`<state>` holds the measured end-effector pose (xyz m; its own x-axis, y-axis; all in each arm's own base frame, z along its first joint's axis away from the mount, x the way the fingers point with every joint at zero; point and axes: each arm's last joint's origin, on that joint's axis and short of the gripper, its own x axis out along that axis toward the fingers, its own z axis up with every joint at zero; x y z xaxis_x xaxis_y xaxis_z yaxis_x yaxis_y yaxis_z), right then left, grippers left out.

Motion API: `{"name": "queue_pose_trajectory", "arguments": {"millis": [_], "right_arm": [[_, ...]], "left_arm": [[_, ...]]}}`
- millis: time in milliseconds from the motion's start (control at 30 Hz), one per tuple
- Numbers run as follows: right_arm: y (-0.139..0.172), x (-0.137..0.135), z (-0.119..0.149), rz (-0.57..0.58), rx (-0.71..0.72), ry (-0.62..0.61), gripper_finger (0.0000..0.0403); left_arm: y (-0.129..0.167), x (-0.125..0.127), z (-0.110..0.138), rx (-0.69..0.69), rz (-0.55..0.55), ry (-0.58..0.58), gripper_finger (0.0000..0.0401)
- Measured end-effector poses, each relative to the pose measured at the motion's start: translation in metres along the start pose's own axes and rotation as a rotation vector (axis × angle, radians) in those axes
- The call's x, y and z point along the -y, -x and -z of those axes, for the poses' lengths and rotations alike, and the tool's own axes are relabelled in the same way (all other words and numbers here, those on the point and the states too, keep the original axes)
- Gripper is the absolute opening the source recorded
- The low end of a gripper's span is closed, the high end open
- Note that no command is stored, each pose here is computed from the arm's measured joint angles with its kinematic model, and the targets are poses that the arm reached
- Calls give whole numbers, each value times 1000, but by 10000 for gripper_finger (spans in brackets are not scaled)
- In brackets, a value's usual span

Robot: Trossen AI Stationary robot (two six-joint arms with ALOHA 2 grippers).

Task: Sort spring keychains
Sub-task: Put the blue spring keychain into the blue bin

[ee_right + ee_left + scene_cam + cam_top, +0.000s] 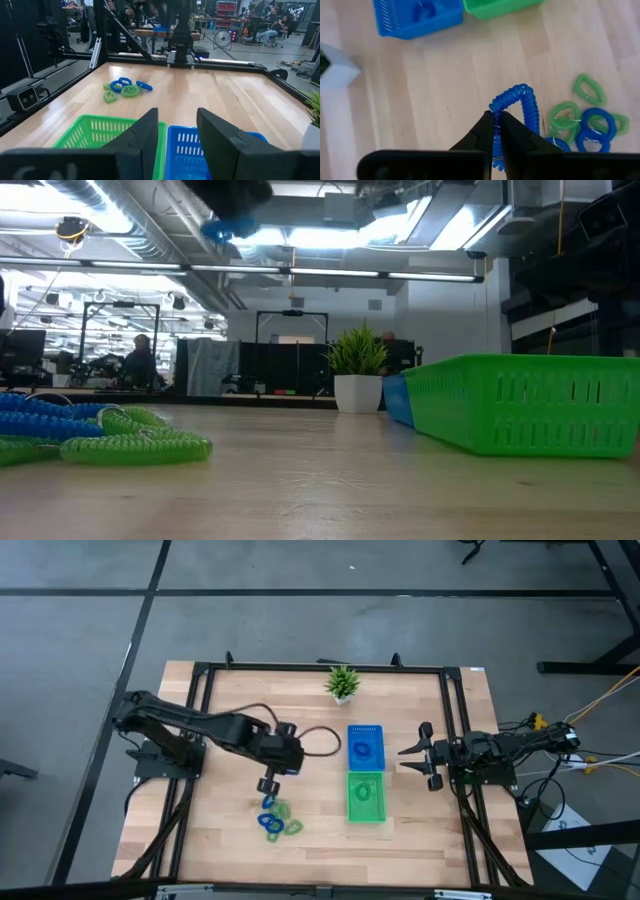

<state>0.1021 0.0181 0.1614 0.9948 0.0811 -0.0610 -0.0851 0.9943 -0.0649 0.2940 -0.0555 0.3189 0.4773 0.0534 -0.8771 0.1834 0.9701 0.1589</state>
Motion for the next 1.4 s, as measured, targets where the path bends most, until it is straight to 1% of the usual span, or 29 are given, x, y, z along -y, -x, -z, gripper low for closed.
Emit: {"name": "queue_pose_trajectory", "arguments": {"millis": [100, 233, 400, 700, 1000, 1167, 1333, 1400], "right_arm": [[0, 0, 0, 0, 0, 0, 136], [0, 0, 0, 0, 0, 0, 136], [0, 0, 0, 0, 0, 0, 136], [0, 0, 0, 0, 0, 0, 136], [0, 0, 0, 1, 0, 0, 136], [0, 0, 0, 1, 0, 0, 136], [0, 0, 0, 0, 0, 0, 136], [0, 0, 0, 0, 0, 0, 136]], "left_arm": [[22, -3, 5, 61, -13, 23, 13], [45, -8, 12, 129, -59, 47, 13], [60, -11, 17, 170, -101, 58, 13], [56, -13, 16, 156, -120, 20, 13], [48, -24, 9, 182, -148, 54, 13], [41, -29, -1, 230, -184, 79, 13], [35, -36, -9, 283, -202, 80, 13], [33, -39, -10, 285, -208, 88, 13]]}}
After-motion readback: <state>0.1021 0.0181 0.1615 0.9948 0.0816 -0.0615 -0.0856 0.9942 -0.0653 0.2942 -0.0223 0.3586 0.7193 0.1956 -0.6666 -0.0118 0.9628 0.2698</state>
